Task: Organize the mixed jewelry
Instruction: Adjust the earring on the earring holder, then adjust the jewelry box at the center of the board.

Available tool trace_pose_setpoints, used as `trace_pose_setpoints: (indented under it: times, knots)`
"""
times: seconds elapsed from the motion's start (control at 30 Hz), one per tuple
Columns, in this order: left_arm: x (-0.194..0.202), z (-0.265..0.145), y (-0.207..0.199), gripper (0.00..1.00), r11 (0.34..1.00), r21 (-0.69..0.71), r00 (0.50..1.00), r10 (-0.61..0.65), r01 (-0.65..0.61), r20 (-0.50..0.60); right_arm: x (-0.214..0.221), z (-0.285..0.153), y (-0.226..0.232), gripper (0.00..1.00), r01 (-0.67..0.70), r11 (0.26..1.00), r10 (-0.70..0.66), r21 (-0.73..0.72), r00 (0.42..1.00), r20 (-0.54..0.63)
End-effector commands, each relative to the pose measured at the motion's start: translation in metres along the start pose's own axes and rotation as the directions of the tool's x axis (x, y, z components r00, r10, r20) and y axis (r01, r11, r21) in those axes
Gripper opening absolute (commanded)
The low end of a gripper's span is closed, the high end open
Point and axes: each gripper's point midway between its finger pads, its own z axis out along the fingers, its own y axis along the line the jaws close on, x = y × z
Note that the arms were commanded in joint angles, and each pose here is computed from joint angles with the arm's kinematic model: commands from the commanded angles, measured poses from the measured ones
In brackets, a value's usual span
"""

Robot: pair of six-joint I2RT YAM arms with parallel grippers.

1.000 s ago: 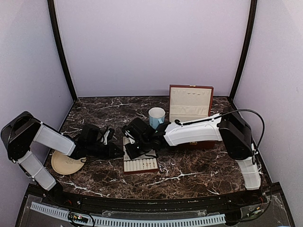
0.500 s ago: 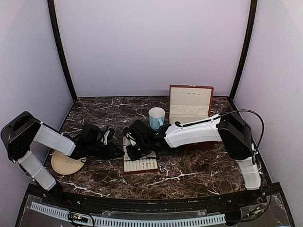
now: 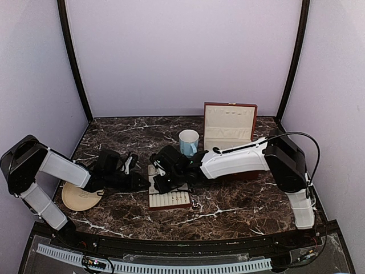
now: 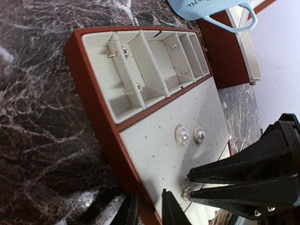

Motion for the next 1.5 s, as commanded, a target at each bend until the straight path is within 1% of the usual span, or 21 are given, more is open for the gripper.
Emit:
trace_pose_setpoints:
  times: [0.0,0.03,0.07,0.13,0.2,0.3,0.43,0.57,0.67,0.7,0.83,1.0,1.03,1.1,1.13,1.17,1.27,1.33,1.37,1.47]
  knots:
    - [-0.029,-0.012,-0.026,0.3,0.996,0.039,0.993,0.077,-0.08,0.09,-0.03,-0.026,0.009,0.25,-0.007,1.0,0.009,-0.024,0.996,0.084]
    - [-0.037,-0.014,-0.029,0.38,0.995,0.037,0.99,0.087,-0.092,0.113,-0.035,-0.03,0.009,0.31,-0.007,1.0,0.01,-0.024,0.996,0.092]
    - [-0.045,-0.018,-0.034,0.41,0.993,0.03,0.984,0.105,-0.111,0.146,-0.041,-0.034,0.009,0.36,-0.011,1.0,0.013,-0.023,0.995,0.103]
    - [-0.061,-0.026,-0.042,0.51,0.99,0.016,0.97,0.137,-0.144,0.203,-0.05,-0.045,0.007,0.46,-0.016,0.999,0.02,-0.029,0.992,0.126]
    - [-0.074,-0.035,-0.049,0.56,0.985,-0.011,0.955,0.168,-0.171,0.245,-0.057,-0.063,0.003,0.52,-0.027,0.999,0.033,-0.041,0.987,0.159]
    - [-0.091,-0.05,-0.061,0.58,0.975,-0.037,0.929,0.219,-0.218,0.299,-0.066,-0.086,-0.007,0.56,-0.044,0.998,0.053,-0.048,0.978,0.203]
    - [-0.1,-0.066,-0.066,0.58,0.963,-0.092,0.906,0.271,-0.255,0.326,-0.066,-0.111,-0.027,0.6,-0.069,0.997,0.074,-0.029,0.967,0.245]
    - [-0.102,-0.081,-0.065,0.58,0.956,-0.142,0.892,0.29,-0.255,0.347,-0.065,-0.132,-0.048,0.64,-0.095,0.995,0.092,-0.001,0.956,0.28]
    - [-0.101,-0.091,-0.061,0.62,0.957,-0.174,0.892,0.279,-0.23,0.355,-0.06,-0.144,-0.063,0.68,-0.115,0.993,0.105,0.019,0.949,0.298]
    - [-0.103,-0.095,-0.061,0.65,0.959,-0.184,0.891,0.27,-0.215,0.366,-0.059,-0.148,-0.067,0.68,-0.122,0.992,0.108,0.025,0.947,0.304]
    - [-0.096,-0.103,-0.05,0.66,0.96,-0.224,0.912,0.236,-0.166,0.336,-0.052,-0.161,-0.085,0.7,-0.156,0.987,0.134,0.042,0.937,0.323]
    - [-0.099,-0.117,-0.047,0.7,0.96,-0.24,0.913,0.221,-0.142,0.344,-0.043,-0.175,-0.11,0.7,-0.204,0.977,0.17,0.068,0.927,0.335]
    - [-0.096,-0.118,-0.045,0.71,0.96,-0.24,0.92,0.218,-0.143,0.325,-0.04,-0.176,-0.114,0.7,-0.21,0.975,0.174,0.075,0.926,0.334]
    - [-0.102,-0.125,-0.049,0.72,0.96,-0.235,0.921,0.226,-0.154,0.318,-0.031,-0.178,-0.123,0.7,-0.222,0.97,0.18,0.1,0.93,0.321]
    - [-0.106,-0.129,-0.046,0.72,0.958,-0.243,0.921,0.225,-0.15,0.319,-0.025,-0.178,-0.127,0.69,-0.227,0.967,0.182,0.113,0.932,0.312]
    - [-0.11,-0.133,-0.05,0.73,0.955,-0.239,0.921,0.244,-0.174,0.304,-0.018,-0.178,-0.131,0.68,-0.233,0.965,0.187,0.123,0.935,0.302]
    - [-0.13,-0.156,-0.039,0.74,0.948,-0.274,0.917,0.248,-0.163,0.313,0.002,-0.181,-0.139,0.66,-0.257,0.955,0.21,0.146,0.938,0.277]
    - [-0.145,-0.174,-0.036,0.74,0.946,-0.278,0.906,0.259,-0.167,0.334,0.013,-0.186,-0.142,0.63,-0.278,0.949,0.232,0.149,0.935,0.27]
    - [-0.157,-0.188,-0.032,0.74,0.945,-0.291,0.895,0.253,-0.148,0.368,0.02,-0.19,-0.144,0.62,-0.294,0.944,0.247,0.15,0.931,0.269]
    - [-0.176,-0.21,-0.03,0.74,0.941,-0.306,0.865,0.268,-0.142,0.423,0.039,-0.202,-0.152,0.59,-0.364,0.918,0.31,0.156,0.906,0.288]
